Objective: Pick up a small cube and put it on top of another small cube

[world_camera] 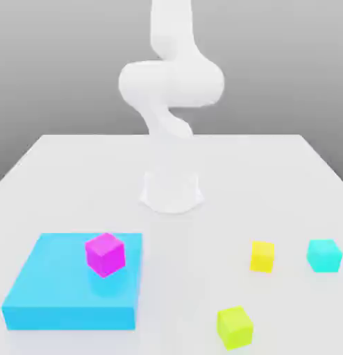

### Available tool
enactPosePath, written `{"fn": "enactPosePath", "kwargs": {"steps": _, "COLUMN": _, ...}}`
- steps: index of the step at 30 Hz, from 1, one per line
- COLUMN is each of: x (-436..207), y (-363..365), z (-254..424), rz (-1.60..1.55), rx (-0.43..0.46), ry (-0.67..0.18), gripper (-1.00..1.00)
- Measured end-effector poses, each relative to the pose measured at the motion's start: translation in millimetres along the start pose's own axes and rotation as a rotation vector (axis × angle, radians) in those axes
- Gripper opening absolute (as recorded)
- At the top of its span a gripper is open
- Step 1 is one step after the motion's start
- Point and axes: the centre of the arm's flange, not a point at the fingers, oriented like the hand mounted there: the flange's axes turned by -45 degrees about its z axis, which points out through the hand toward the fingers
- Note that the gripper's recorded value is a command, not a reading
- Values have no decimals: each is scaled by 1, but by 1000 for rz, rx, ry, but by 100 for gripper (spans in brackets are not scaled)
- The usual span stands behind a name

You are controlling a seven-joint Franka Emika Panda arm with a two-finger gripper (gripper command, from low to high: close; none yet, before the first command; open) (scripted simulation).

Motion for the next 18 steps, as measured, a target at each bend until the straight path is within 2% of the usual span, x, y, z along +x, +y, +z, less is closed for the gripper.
{"fn": "enactPosePath", "kwargs": {"steps": 4, "x": -37, "y": -48, "z": 98, "rz": -215, "rx": 88, "ry": -134, "gripper": 0}}
{"fn": "enactPosePath", "kwargs": {"steps": 9, "x": -114, "y": -113, "z": 193, "rz": -493, "rx": 201, "ry": -287, "gripper": 0}}
{"fn": "enactPosePath", "kwargs": {"steps": 13, "x": -202, "y": -159, "z": 249, "rz": -737, "rx": 299, "ry": -410, "gripper": 0}}
{"fn": "enactPosePath", "kwargs": {"steps": 18, "x": -345, "y": -199, "z": 288, "rz": -1095, "rx": 442, "ry": -577, "gripper": 0}}
